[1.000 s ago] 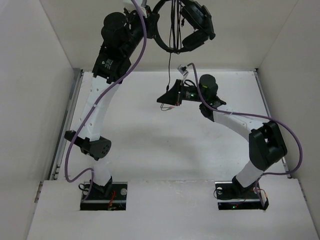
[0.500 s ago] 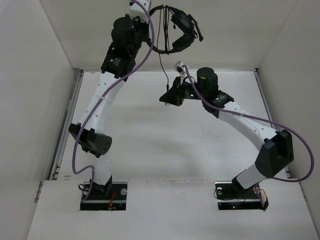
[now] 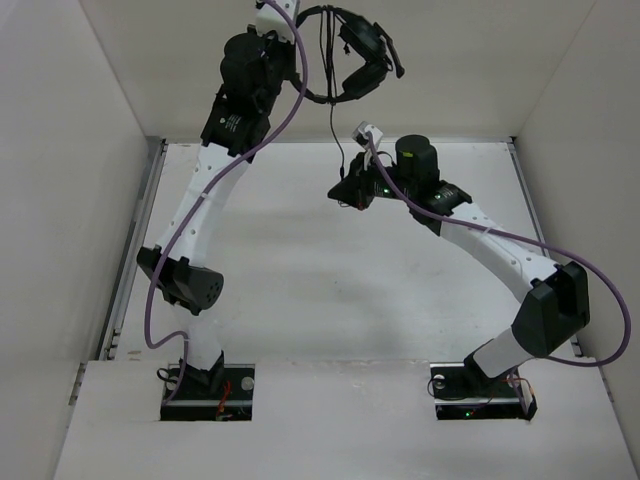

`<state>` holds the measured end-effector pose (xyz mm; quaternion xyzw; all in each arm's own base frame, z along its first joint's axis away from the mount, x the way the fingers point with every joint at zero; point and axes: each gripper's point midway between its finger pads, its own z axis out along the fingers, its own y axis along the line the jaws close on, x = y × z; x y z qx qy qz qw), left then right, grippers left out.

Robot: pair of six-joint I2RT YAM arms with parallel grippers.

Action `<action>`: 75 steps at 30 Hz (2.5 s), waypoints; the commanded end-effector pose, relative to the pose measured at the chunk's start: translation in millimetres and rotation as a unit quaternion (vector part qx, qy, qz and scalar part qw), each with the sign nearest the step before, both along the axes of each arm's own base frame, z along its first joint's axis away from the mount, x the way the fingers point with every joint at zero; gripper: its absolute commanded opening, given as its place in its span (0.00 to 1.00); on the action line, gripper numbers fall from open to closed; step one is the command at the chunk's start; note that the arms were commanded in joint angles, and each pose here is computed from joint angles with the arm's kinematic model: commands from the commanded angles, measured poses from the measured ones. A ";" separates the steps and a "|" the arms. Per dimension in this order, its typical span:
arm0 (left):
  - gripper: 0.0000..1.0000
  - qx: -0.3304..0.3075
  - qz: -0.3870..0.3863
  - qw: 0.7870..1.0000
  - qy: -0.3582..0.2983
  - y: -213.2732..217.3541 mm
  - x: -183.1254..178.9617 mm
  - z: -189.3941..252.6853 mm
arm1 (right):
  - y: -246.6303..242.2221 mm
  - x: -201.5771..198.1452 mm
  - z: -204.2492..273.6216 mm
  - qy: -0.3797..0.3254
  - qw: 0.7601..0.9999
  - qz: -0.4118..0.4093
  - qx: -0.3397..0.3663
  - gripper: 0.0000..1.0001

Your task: Wrap the headphones

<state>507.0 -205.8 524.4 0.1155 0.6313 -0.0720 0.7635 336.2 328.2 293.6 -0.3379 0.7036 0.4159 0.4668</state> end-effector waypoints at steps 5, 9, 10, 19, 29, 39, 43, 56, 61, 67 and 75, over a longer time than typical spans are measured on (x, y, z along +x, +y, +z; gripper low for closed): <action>0.02 -0.055 -0.008 0.993 -0.100 13.7 -48.8 83.7 | -8.7 18.9 7.1 -0.020 0.999 -0.028 0.000 0.00; 0.02 -0.048 0.012 0.994 -0.097 25.3 -35.6 76.1 | -7.9 13.8 12.6 -0.025 0.999 -0.021 0.002 0.00; 0.02 -0.046 0.018 0.994 -0.093 29.4 -30.9 72.5 | -8.6 12.7 15.0 -0.028 0.999 -0.021 0.002 0.00; 0.02 -0.013 0.052 0.997 -0.058 41.5 2.2 25.2 | -9.4 7.2 43.9 -0.084 0.996 -0.010 -0.018 0.00; 0.02 0.032 0.047 0.998 -0.010 16.8 18.5 -34.6 | -7.0 5.0 55.0 -0.174 0.979 0.003 -0.109 0.01; 0.02 0.090 0.054 0.993 0.053 9.0 18.4 -90.6 | -35.7 29.1 75.1 -0.336 0.899 -0.052 -0.277 0.02; 0.02 0.113 0.042 0.989 0.084 3.4 13.4 -110.2 | -44.9 41.6 87.3 -0.369 0.874 -0.072 -0.309 0.02; 0.01 0.170 -0.047 0.968 0.180 -32.4 -19.1 -171.0 | -63.1 69.2 89.4 -0.440 0.801 -0.114 -0.390 0.02; 0.01 0.160 -0.091 0.963 0.199 -48.8 -37.2 -175.3 | -70.3 78.8 86.4 -0.442 0.798 -0.128 -0.389 0.02; 0.01 0.144 -0.141 0.955 0.218 -62.8 -58.3 -177.5 | -85.8 96.2 70.6 -0.441 0.791 -0.147 -0.397 0.03; 0.01 0.114 -0.191 0.945 0.238 -71.9 -82.2 -171.8 | -107.4 115.4 49.7 -0.430 0.790 -0.160 -0.407 0.06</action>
